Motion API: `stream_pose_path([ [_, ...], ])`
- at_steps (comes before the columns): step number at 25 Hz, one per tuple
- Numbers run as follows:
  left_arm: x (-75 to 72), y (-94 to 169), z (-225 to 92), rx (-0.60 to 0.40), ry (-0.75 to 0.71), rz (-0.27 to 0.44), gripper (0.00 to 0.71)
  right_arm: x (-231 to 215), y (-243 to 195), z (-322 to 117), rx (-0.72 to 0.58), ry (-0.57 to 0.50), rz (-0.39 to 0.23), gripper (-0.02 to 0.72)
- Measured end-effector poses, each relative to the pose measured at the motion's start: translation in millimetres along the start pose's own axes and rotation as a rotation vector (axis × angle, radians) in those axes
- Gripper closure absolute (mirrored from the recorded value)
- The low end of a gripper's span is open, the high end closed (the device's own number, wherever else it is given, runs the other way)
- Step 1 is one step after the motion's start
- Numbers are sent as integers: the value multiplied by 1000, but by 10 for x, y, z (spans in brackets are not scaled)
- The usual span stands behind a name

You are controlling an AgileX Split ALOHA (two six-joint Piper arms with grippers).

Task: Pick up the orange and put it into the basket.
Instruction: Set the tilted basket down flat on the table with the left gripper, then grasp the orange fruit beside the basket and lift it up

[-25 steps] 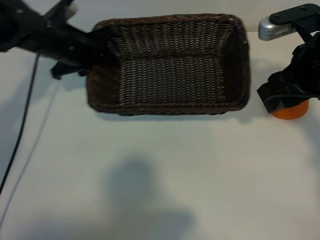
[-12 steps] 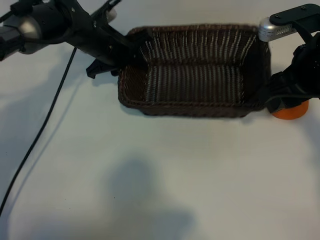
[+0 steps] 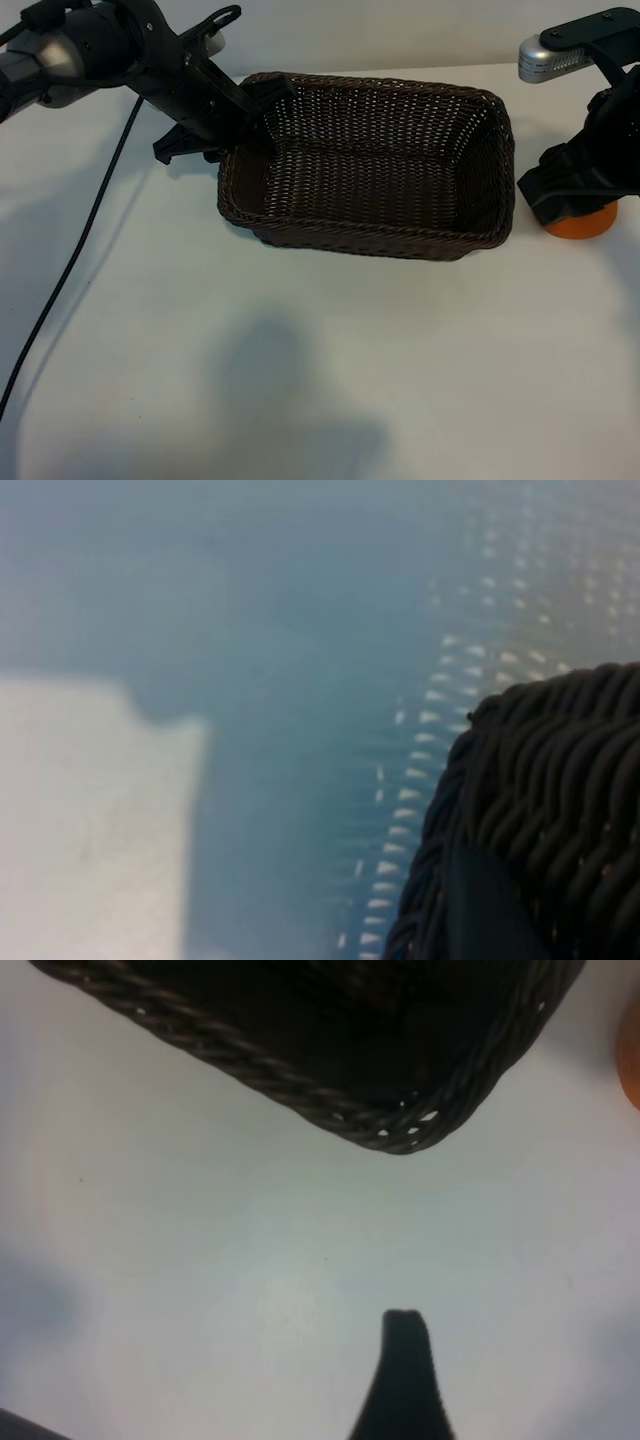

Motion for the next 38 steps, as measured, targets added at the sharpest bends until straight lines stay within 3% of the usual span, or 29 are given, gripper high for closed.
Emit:
stream_pose_path([
  [4, -41, -4, 21, -17, 29, -35, 390, 0, 0, 0, 0, 0, 0, 168],
  [14, -73, -200, -34, -2, 53, -47, 390, -1, 0, 0, 0, 2, -1, 168],
  [30, -59, -267, -94, 37, 57, -32, 385, -2, 0, -1, 1, 2, -1, 168],
  [32, -57, -267, -104, 46, 55, -31, 325, -2, 0, -1, 1, 2, -1, 168],
  [36, -100, -174, -106, 41, 32, -43, 86, -2, 0, -1, 1, 2, -1, 168],
  [38, -122, -64, -100, 31, 8, -42, 22, -2, 0, -1, 1, 2, -1, 168],
])
Point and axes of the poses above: a point on each arm's last joint axis where the gripper is mounted, y pointing back along that axis away from the gripper, x along the wrist's bending axis when the last joint is at zero, z = x × y, the point moved 3 cm from there along -y, pointing out along that axis toward the gripper, and after that the axes turned 11 degrees about y, right-handed, at the moved point
